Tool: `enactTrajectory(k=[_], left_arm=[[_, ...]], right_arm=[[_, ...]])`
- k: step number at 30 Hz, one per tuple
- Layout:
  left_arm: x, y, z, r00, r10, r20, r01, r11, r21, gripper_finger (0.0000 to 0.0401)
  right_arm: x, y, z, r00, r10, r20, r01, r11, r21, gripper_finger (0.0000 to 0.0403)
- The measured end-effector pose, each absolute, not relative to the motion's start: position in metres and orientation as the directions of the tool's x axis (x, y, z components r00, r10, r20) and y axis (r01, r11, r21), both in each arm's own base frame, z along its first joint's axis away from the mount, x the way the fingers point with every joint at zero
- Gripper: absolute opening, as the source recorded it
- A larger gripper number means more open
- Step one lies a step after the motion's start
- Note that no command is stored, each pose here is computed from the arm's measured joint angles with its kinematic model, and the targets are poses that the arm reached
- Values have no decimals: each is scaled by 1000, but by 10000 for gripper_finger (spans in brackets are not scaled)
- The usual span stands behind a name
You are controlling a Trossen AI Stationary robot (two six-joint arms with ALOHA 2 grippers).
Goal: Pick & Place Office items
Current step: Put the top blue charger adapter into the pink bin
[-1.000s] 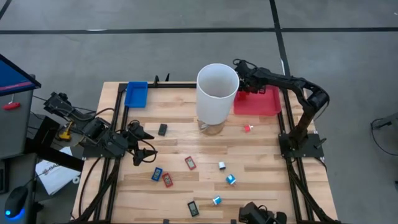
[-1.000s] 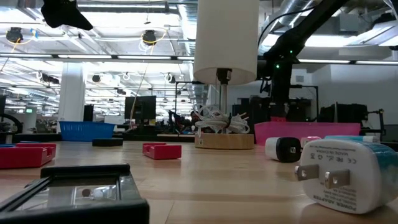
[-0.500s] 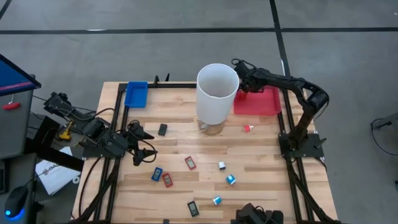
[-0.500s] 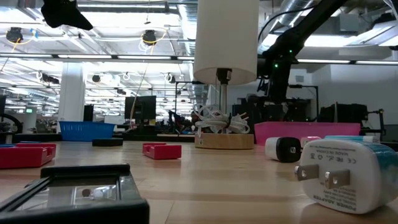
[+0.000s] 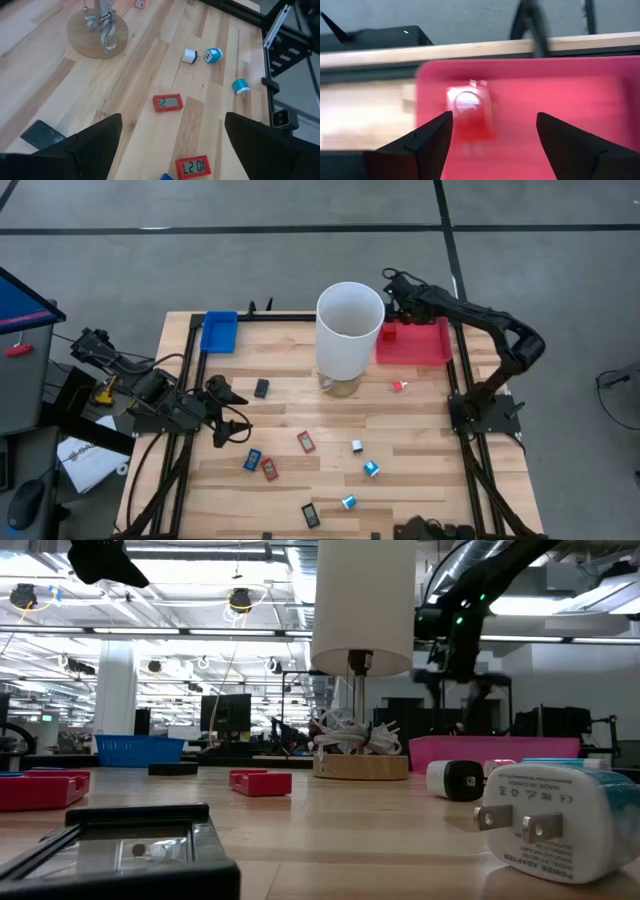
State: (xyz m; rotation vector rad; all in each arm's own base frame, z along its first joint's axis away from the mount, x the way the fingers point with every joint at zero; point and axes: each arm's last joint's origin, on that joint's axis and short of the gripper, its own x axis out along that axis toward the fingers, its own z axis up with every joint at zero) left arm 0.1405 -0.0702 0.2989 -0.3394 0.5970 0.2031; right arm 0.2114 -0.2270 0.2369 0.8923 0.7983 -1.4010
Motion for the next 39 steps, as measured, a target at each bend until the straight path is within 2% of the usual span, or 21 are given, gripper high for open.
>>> enactTrajectory(k=[5, 12, 16, 21, 24, 28, 34, 36, 39], left_arm=[[139, -69, 297, 799, 96, -594, -272, 938, -214, 351], [138, -71, 296, 782, 57, -621, -244, 944, -221, 351], [138, -81, 292, 763, -11, -646, -163, 964, -209, 351], [140, -108, 278, 652, -159, -741, -11, 976, -219, 351], [142, -127, 264, 565, -203, -800, 42, 975, -218, 351], [150, -140, 252, 541, -184, -821, -31, 971, -239, 351], [149, -130, 264, 700, -15, -714, -332, 879, -344, 351], [145, -123, 270, 728, 5, -686, -363, 851, -379, 351], [144, -118, 273, 716, -29, -698, -327, 868, -372, 351]], right_arm=[[201, -192, 261, 12, -446, -895, 998, 58, -16, 280], [208, -101, 270, 193, -427, -883, 974, 194, 119, 281], [206, -42, 265, 298, -386, -873, 946, 245, 214, 281], [198, 19, 269, 428, -373, -823, 898, 280, 340, 281], [193, 48, 272, 505, -377, -777, 860, 296, 416, 281], [185, 81, 273, 594, -362, -718, 804, 295, 517, 281], [178, 114, 269, 681, -372, -631, 730, 277, 624, 281], [177, 120, 266, 689, -375, -620, 722, 282, 631, 281], [178, 125, 263, 689, -371, -623, 724, 301, 621, 281]])
